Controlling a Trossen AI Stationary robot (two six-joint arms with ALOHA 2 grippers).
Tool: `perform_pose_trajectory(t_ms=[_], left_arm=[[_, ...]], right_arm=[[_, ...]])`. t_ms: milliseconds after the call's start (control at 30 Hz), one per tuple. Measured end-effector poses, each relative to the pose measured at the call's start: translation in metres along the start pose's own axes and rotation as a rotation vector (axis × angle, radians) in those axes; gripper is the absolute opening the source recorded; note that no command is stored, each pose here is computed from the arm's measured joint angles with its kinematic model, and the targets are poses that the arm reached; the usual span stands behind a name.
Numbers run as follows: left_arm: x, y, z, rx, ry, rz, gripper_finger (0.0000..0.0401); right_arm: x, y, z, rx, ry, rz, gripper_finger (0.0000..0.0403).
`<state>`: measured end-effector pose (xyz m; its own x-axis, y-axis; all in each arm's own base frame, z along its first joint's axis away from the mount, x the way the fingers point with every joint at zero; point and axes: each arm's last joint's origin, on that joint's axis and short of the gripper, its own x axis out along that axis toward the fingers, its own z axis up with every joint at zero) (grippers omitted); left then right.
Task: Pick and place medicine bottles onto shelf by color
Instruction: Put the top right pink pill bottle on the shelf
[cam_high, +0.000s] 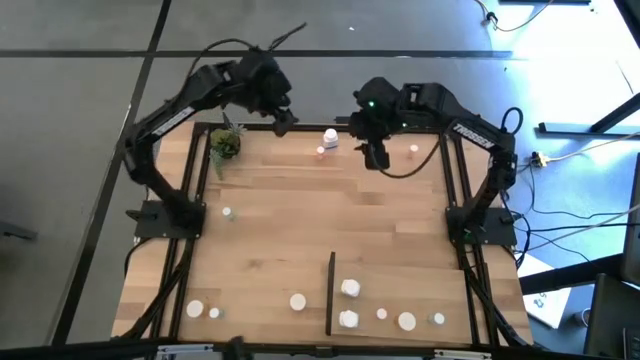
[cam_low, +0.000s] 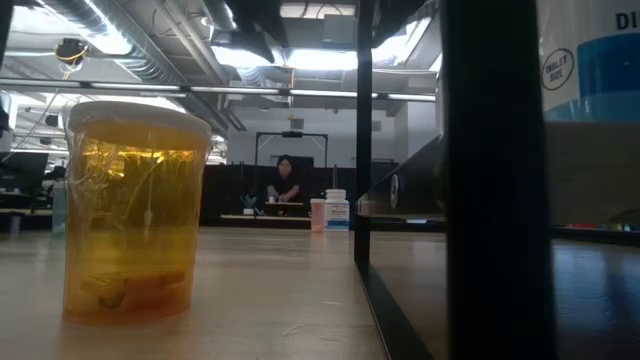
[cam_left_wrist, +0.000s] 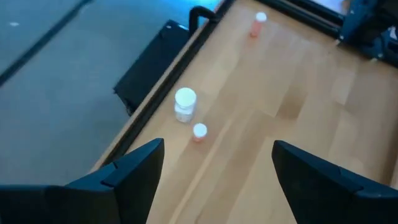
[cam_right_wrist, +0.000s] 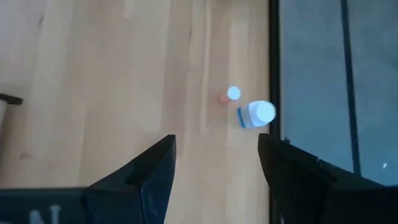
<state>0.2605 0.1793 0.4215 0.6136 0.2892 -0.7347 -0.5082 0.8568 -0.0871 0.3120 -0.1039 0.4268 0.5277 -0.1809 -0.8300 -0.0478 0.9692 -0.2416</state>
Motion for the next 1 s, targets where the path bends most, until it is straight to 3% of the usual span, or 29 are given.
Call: perform_pose_trajectory(t_ms=[167,367,600,833,1000], left_arm=[[0.041,0.02,0.009,0.097,0.005,-0.158,0.0292],[0.086,0.043,0.012,0.282,0.008,-0.174,0.0292],[0.131,0.068,0.003,0.417,0.014,-0.34,0.0292],[0.17,0.082,-0.009,0.41,0.067,-0.407,0.0292],[0.18,0.084,-0.012,0.4,0.082,-0.393,0.0292]], right_arm=[[0.0,-0.01,-0.001,0.011,-0.022,-0.028,0.0229],[0.0,-0.013,-0.001,0.021,-0.037,-0.042,0.0229],[0.0,-0.015,0.002,0.042,-0.065,-0.055,0.0229],[0.0,-0.016,0.005,0.043,-0.097,-0.07,0.0229],[0.005,-0.022,0.003,0.031,-0.082,-0.069,0.0229]])
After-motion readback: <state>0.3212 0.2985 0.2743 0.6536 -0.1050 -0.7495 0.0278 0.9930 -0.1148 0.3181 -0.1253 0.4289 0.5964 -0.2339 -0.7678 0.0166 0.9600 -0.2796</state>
